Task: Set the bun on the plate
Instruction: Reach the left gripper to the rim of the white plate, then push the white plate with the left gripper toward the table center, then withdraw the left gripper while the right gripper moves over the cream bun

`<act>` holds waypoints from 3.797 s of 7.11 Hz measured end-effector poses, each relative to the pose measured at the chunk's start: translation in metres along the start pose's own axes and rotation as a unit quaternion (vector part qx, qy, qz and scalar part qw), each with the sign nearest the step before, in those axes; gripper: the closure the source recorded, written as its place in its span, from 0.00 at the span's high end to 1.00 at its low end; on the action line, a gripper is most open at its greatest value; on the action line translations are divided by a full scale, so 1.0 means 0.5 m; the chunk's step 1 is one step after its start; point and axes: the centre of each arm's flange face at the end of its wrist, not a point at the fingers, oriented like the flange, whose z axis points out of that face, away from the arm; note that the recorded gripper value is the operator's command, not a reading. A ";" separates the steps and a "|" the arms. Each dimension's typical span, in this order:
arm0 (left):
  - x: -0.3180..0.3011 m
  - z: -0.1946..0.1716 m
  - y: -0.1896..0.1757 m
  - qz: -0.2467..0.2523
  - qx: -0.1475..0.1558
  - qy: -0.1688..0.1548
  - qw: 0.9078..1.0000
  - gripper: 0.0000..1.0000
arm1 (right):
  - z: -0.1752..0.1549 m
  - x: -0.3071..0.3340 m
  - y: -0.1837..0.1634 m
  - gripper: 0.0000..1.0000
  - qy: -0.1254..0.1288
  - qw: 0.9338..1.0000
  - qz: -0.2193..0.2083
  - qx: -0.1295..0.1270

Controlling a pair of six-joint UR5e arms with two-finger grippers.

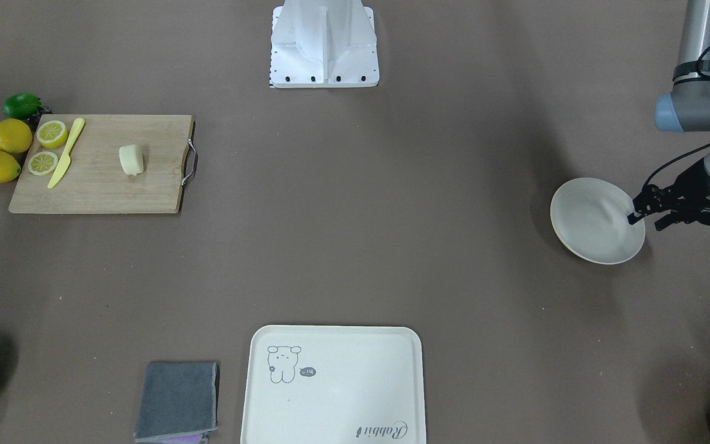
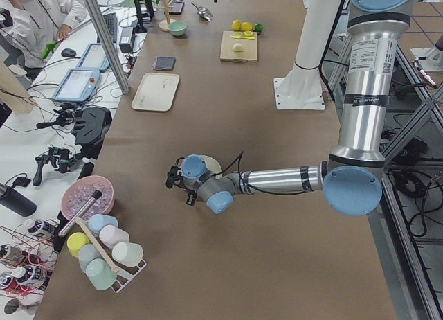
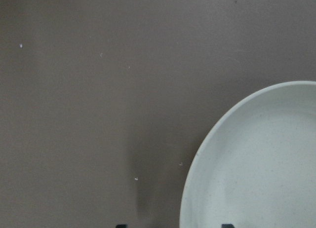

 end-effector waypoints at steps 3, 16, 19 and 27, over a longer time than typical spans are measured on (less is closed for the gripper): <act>0.026 -0.009 -0.010 -0.010 -0.018 0.039 0.999 0.00 | -0.002 0.000 0.000 1.00 0.000 1.000 0.000 0.001; 0.982 0.121 -0.121 -0.161 0.016 0.099 0.982 0.00 | -0.004 -0.005 -0.001 1.00 -0.001 1.000 0.007 0.002; 1.041 0.158 -0.071 -0.145 0.012 0.098 0.985 0.97 | -0.005 -0.005 -0.002 1.00 -0.001 1.000 0.008 0.002; 0.720 -0.173 -0.259 -0.111 0.013 0.027 0.993 0.98 | 0.137 -0.387 0.117 1.00 0.002 0.999 0.037 -0.026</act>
